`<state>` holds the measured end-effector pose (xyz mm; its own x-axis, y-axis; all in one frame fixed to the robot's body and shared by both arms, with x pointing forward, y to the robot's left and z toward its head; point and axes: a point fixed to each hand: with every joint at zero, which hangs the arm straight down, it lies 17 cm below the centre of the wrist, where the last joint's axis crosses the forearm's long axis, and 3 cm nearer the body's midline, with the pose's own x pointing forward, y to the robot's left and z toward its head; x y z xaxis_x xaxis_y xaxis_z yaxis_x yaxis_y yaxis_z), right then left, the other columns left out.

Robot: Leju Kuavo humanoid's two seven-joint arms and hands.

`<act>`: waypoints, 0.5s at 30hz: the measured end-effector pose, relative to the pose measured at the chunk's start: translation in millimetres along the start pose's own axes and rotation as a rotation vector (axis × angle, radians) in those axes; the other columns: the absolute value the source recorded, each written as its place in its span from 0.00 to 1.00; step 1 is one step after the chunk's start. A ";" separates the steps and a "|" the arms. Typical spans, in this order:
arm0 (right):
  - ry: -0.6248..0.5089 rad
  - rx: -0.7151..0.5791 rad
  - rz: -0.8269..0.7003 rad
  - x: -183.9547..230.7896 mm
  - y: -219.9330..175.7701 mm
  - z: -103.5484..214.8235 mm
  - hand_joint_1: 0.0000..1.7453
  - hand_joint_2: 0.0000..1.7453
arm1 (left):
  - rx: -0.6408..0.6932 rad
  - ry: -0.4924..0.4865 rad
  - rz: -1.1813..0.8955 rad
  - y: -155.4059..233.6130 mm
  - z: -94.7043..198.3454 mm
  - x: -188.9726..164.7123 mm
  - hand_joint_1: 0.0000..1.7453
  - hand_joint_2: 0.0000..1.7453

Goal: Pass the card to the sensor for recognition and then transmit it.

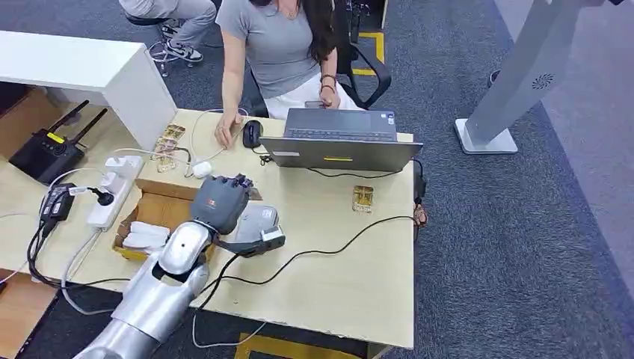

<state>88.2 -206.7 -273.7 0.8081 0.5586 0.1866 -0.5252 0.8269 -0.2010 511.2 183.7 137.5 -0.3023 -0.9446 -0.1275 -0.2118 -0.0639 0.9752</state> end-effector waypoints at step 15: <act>0.008 0.009 0.010 0.9 1.3 0.2 0.00 1.00 | -0.305 -0.028 -0.005 -88.2 14.8 8.8 1.00 1.00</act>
<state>88.2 -205.1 -273.6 0.8051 0.5662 0.1769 -0.5353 0.8220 -0.1944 513.5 185.8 47.7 -0.3284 -0.9350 -0.1336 0.0743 -0.1666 0.9832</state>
